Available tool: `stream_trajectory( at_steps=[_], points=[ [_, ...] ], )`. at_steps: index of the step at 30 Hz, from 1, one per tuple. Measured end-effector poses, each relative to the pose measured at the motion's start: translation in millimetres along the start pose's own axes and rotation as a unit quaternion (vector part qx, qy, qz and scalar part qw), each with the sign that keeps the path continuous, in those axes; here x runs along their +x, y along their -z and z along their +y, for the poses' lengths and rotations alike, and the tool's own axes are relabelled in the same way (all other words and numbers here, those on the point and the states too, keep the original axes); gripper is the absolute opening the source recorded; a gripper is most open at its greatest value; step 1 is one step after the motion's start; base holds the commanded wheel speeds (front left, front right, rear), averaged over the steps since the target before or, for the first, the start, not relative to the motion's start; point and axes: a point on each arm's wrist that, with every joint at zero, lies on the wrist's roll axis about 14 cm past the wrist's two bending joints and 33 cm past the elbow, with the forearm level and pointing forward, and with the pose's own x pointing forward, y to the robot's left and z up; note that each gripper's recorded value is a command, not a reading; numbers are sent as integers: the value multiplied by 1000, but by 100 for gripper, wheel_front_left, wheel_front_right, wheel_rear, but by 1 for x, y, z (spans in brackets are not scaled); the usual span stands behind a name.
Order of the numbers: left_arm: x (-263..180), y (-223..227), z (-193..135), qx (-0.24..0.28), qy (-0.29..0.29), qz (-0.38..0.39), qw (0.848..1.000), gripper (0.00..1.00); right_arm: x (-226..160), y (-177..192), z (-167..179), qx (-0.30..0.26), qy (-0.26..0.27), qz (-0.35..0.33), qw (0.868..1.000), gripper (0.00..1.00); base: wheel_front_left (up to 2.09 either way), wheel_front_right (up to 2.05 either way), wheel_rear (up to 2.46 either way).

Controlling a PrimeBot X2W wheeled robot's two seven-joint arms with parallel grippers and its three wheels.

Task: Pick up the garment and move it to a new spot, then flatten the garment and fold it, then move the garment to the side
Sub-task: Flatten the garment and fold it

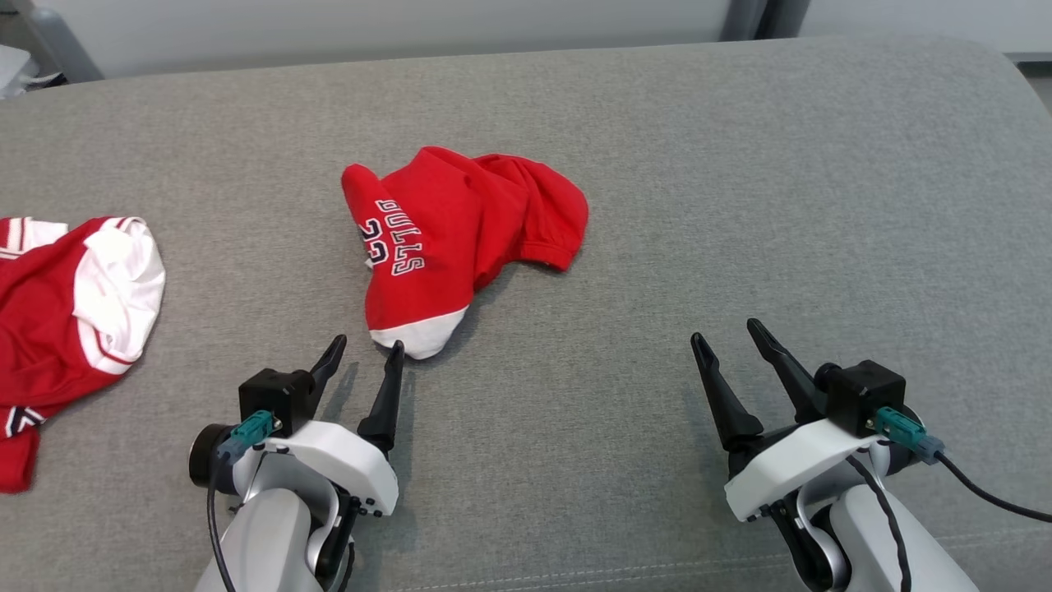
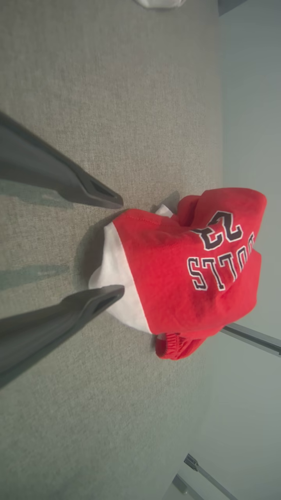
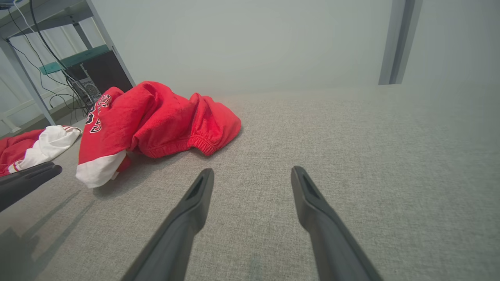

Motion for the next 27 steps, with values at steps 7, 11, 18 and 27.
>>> stream_trajectory(
  at_steps=[7,11,18,27],
  points=[
    [24,15,-10,-6,9,28,1000,43,-14,-1,-30,3,46,-2,999,100,0,0,0],
    [35,20,-9,-3,6,39,999,0,-19,1,-41,4,63,1,998,100,0,0,0],
    [39,-17,24,-11,-44,-17,999,0,-13,1,-43,7,64,-1,998,100,0,0,0],
    [11,-56,79,3,-129,-76,989,100,6,8,8,5,-17,11,1000,100,0,0,0]
  ],
)
